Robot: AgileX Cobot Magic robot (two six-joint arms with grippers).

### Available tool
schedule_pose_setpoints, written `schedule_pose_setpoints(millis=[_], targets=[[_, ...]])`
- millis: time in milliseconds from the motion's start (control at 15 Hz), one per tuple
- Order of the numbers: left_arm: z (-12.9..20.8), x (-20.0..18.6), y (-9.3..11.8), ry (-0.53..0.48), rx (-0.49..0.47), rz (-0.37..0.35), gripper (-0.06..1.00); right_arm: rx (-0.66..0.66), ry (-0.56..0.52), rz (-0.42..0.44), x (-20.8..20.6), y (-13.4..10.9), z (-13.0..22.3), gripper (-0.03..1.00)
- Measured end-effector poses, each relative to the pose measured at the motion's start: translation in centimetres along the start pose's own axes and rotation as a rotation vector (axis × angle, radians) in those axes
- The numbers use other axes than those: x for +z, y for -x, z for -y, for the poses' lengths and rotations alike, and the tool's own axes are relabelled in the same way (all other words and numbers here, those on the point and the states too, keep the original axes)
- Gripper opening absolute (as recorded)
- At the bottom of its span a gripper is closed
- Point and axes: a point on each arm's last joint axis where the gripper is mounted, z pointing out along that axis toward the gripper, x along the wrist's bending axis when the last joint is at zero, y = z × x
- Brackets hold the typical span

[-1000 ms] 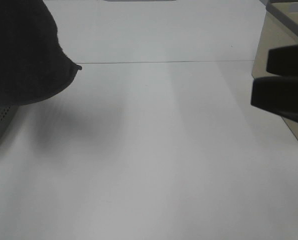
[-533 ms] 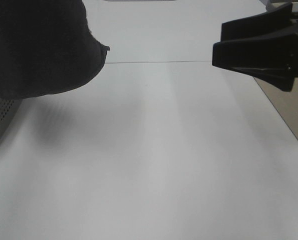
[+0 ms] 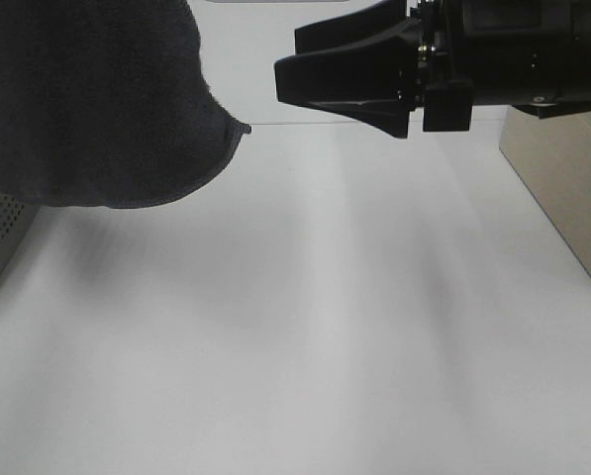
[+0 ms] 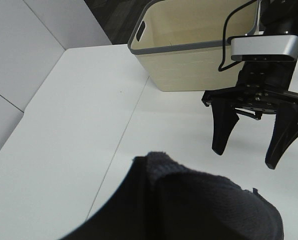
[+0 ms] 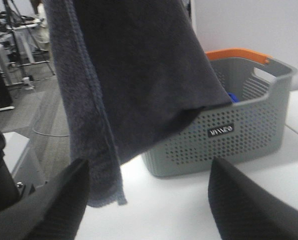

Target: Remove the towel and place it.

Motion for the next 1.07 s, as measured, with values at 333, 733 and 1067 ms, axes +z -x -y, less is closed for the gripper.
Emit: schedule_pose_setpoints(millis=[333,733,1067], targets=[[0.0,0.0,0.0,0.001,0.02,0.001,0.0,-0.028,-0.031,-0.18,1.7,1.2,-0.4,0.68],[0.0,0.0,0.0,0.001,0.02,0.001,0.0,-0.04,-0.106,-0.145,4.2,1.5,-0.8,0.77],[0.0,0.0,0.0,0.001,0.02,0.001,0.0,-0.15,-0.116,-0.101,6.7,1.1,-1.1,0.83]])
